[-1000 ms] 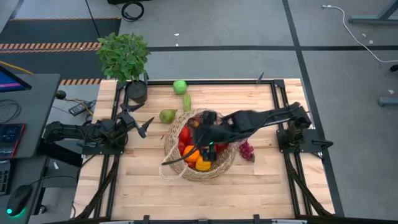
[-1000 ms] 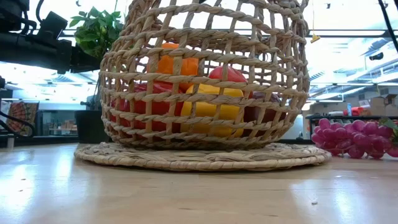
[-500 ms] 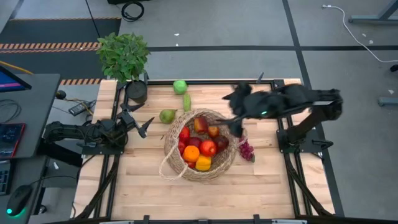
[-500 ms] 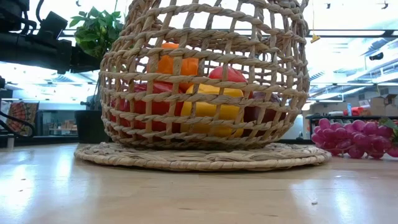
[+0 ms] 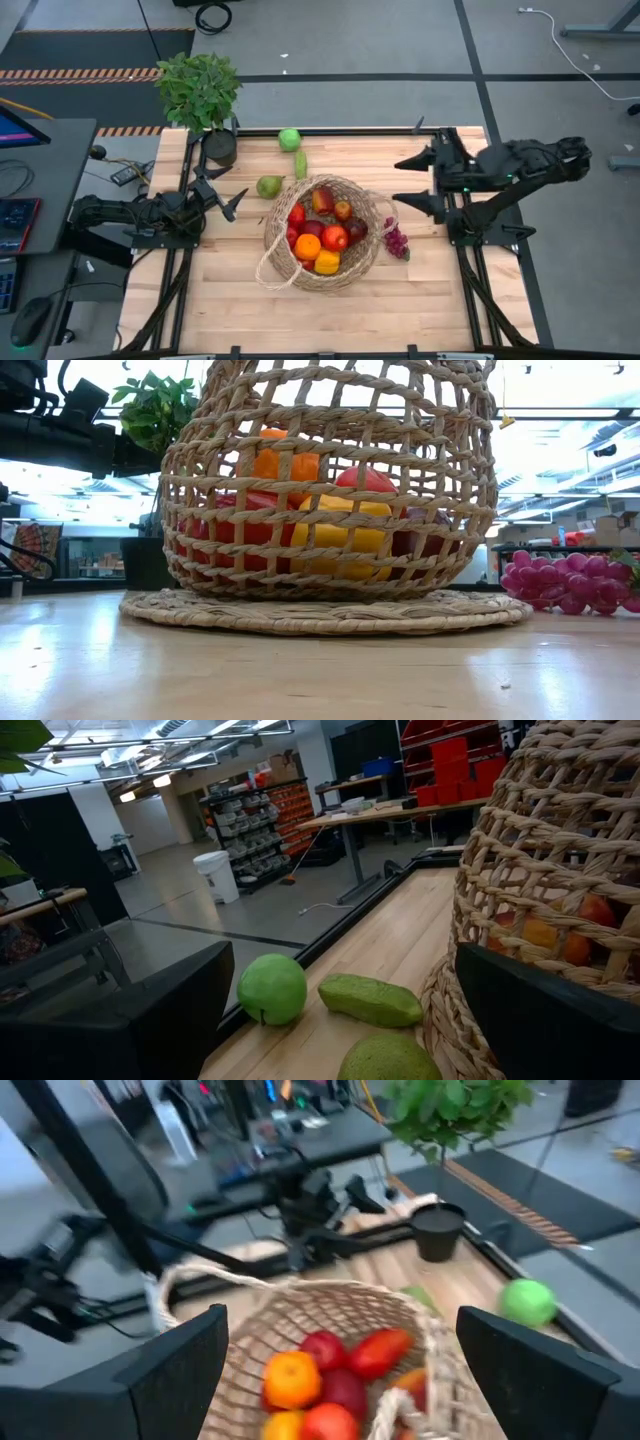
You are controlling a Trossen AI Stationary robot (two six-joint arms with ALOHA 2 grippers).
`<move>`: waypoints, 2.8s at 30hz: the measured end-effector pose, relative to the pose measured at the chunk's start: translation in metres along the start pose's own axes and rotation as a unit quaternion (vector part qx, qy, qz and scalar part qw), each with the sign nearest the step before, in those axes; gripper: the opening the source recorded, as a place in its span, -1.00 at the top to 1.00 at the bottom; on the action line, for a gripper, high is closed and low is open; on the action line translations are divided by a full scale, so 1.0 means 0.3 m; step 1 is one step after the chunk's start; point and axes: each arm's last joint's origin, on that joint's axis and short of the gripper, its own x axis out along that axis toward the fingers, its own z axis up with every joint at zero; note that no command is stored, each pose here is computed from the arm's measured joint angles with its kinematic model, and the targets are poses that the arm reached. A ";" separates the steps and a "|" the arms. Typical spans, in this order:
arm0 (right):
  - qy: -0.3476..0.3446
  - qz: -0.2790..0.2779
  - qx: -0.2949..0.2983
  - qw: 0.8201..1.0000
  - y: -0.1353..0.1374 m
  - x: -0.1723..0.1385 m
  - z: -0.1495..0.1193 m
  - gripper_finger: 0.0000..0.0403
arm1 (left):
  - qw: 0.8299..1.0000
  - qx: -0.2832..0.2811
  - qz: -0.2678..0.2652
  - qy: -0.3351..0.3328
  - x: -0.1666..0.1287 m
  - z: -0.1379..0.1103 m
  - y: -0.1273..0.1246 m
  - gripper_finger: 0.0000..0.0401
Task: Build produce basket
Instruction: Put the pear into the woven basket
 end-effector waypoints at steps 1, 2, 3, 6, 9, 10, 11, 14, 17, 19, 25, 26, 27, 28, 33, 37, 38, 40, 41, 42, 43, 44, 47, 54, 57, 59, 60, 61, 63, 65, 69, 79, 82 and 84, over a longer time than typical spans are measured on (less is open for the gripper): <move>-0.009 0.008 0.009 1.000 -0.006 -0.013 -0.016 -0.96 | 1.000 0.000 0.000 0.000 0.000 0.000 0.000 -0.93; -0.019 0.017 0.017 1.000 -0.013 -0.026 -0.031 -0.96 | 1.000 0.000 0.000 0.000 0.000 0.000 0.000 -0.93; -0.027 0.024 0.026 0.999 -0.020 -0.035 -0.047 -0.96 | 1.000 0.000 0.000 0.000 0.000 0.000 0.000 -0.93; -0.052 0.046 0.050 0.996 -0.039 -0.060 -0.093 -0.96 | 1.000 0.000 0.000 0.000 0.000 0.000 0.000 -0.93; -0.076 0.067 0.068 0.993 -0.059 -0.084 -0.137 -0.95 | 1.000 0.000 0.000 0.000 0.000 0.000 0.000 -0.93; -0.085 0.075 0.073 0.991 -0.065 -0.092 -0.149 -0.95 | 1.000 0.000 0.000 0.000 0.000 0.000 0.000 -0.93; -0.096 0.083 0.080 0.989 -0.070 -0.099 -0.161 -0.94 | 1.000 0.000 0.000 0.000 0.000 0.000 0.000 -0.93; -0.122 0.105 0.095 0.982 -0.091 -0.115 -0.204 -0.90 | 1.000 0.000 0.000 0.000 0.000 0.000 0.000 -0.93; -0.142 0.128 0.110 0.975 -0.116 -0.133 -0.247 -0.87 | 1.000 0.000 0.000 0.000 0.000 0.000 0.000 -0.93; -0.152 0.141 0.125 0.970 -0.133 -0.140 -0.280 -0.84 | 1.000 0.000 0.000 0.000 0.000 0.000 0.000 -0.93; -0.175 0.172 0.166 0.955 -0.185 -0.152 -0.393 -0.76 | 1.000 0.000 0.000 0.000 0.000 0.000 0.000 -0.93; -0.181 0.178 0.175 0.951 -0.194 -0.154 -0.412 -0.75 | 1.000 0.000 0.000 0.000 0.000 0.000 0.000 -0.93; -0.186 0.184 0.183 0.948 -0.202 -0.155 -0.431 -0.74 | 1.000 0.000 0.000 0.000 0.000 0.000 0.000 -0.93; -0.192 0.189 0.191 0.944 -0.210 -0.156 -0.449 -0.74 | 1.000 0.000 0.000 0.000 0.000 0.000 0.000 -0.93; -0.216 0.209 0.231 0.925 -0.247 -0.153 -0.543 -0.73 | 1.000 0.000 0.000 0.000 0.000 0.000 0.000 -0.93; -0.228 0.221 0.256 0.913 -0.268 -0.139 -0.613 -0.73 | 1.000 0.000 0.000 0.000 0.000 0.000 0.000 -0.93; -0.230 0.225 0.263 0.910 -0.272 -0.135 -0.628 -0.73 | 1.000 0.000 0.000 0.000 0.000 0.000 0.000 -0.93; -0.233 0.230 0.276 0.904 -0.278 -0.125 -0.659 -0.73 | 1.000 0.000 0.000 0.000 0.000 0.000 0.000 -0.93; -0.231 0.230 0.279 0.903 -0.277 -0.114 -0.675 -0.73 | 1.000 0.000 0.000 0.000 0.000 0.000 0.000 -0.93; -0.231 0.232 0.282 0.902 -0.276 -0.104 -0.686 -0.73 | 1.000 0.000 0.000 0.000 0.000 0.000 0.000 -0.93; -0.229 0.237 0.281 0.901 -0.274 -0.096 -0.698 -0.73 | 1.000 0.000 0.000 0.000 0.000 0.000 0.000 -0.93; -0.229 0.242 0.285 0.899 -0.273 -0.089 -0.709 -0.73 | 1.000 0.000 0.000 0.000 0.000 0.000 0.000 -0.93; -0.234 0.249 0.295 0.892 -0.272 -0.067 -0.743 -0.73 | 1.000 -0.001 0.000 0.000 0.000 0.000 0.000 -0.93; -0.245 0.260 0.317 0.879 -0.276 -0.032 -0.805 -0.73 | 1.000 -0.001 0.000 -0.001 0.000 0.001 0.000 -0.93; -0.239 0.266 0.314 0.880 -0.274 -0.031 -0.807 -0.73 | 1.000 -0.001 0.000 -0.001 0.000 0.001 0.000 -0.93; -0.235 0.280 0.309 0.878 -0.272 -0.033 -0.806 -0.73 | 1.000 -0.001 0.000 -0.001 0.000 0.001 0.000 -0.93; -0.230 0.285 0.306 0.879 -0.270 -0.033 -0.808 -0.73 | 1.000 -0.001 0.000 -0.001 0.000 0.001 0.000 -0.93; -0.226 0.286 0.304 0.880 -0.270 -0.031 -0.810 -0.73 | 1.000 -0.001 0.000 -0.001 0.000 0.001 0.000 -0.93; -0.214 0.280 0.299 0.887 -0.269 -0.025 -0.818 -0.73 | 1.000 -0.001 0.000 -0.001 0.000 0.001 0.000 -0.93; -0.200 0.272 0.293 0.894 -0.269 -0.019 -0.828 -0.73 | 1.000 -0.001 0.000 -0.001 0.000 0.001 0.000 -0.93; -0.168 0.219 0.286 0.918 -0.275 0.002 -0.859 -0.73 | 1.000 -0.001 0.000 -0.001 0.000 0.001 0.000 -0.93; -0.159 0.053 0.250 0.954 -0.307 0.032 -0.906 -0.73 | 1.000 -0.002 0.000 -0.002 0.000 0.001 0.000 -0.93; -0.168 0.030 0.219 0.961 -0.313 0.033 -0.905 -0.73 | 1.000 -0.002 0.001 -0.002 0.000 0.002 0.000 -0.93; -0.170 0.023 0.194 0.966 -0.315 0.034 -0.904 -0.73 | 1.000 -0.002 0.000 -0.002 0.000 0.001 0.000 -0.93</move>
